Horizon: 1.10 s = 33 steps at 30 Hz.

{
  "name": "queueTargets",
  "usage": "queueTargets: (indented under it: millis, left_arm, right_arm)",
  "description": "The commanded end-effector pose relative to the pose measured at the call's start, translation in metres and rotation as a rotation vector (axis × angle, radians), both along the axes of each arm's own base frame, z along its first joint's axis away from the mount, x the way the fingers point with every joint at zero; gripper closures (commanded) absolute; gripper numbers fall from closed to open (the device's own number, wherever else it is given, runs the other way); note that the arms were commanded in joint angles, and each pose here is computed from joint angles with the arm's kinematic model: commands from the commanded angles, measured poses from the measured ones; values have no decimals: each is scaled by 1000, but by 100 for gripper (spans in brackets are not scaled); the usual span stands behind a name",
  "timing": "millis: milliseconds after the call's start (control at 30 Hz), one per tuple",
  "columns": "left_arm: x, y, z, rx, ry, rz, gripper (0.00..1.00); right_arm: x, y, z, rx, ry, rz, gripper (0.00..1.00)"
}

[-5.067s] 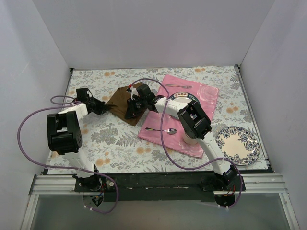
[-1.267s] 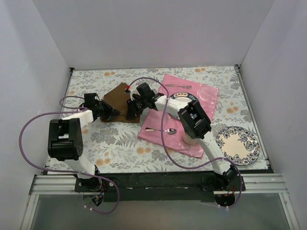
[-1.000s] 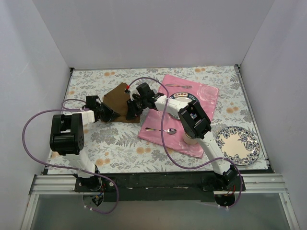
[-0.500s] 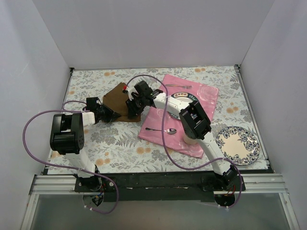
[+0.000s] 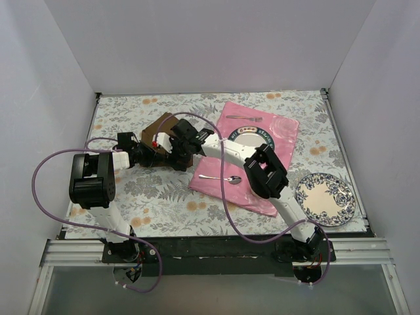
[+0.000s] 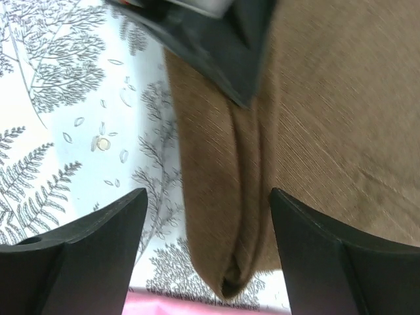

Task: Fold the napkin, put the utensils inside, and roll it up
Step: Roll the napkin with the utensil

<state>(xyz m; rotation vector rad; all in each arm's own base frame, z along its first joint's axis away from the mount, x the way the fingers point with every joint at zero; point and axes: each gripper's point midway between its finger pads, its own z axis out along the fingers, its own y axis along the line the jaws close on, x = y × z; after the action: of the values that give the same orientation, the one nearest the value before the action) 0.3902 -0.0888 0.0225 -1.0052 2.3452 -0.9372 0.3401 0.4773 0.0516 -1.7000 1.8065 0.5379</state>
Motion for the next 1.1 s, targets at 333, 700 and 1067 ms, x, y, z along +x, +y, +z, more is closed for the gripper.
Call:
queueTargets:
  millis: [333, 700, 1067]
  left_arm:
    - [-44, 21, -53, 124, 224, 22, 100]
    - [-44, 23, -47, 127, 209, 2, 100]
    - [-31, 22, -23, 142, 141, -49, 100]
  right_arm:
    - [9, 29, -1, 33, -84, 86, 20]
    - [-4, 10, -51, 4, 124, -5, 51]
    - [-43, -8, -97, -27, 377, -112, 87]
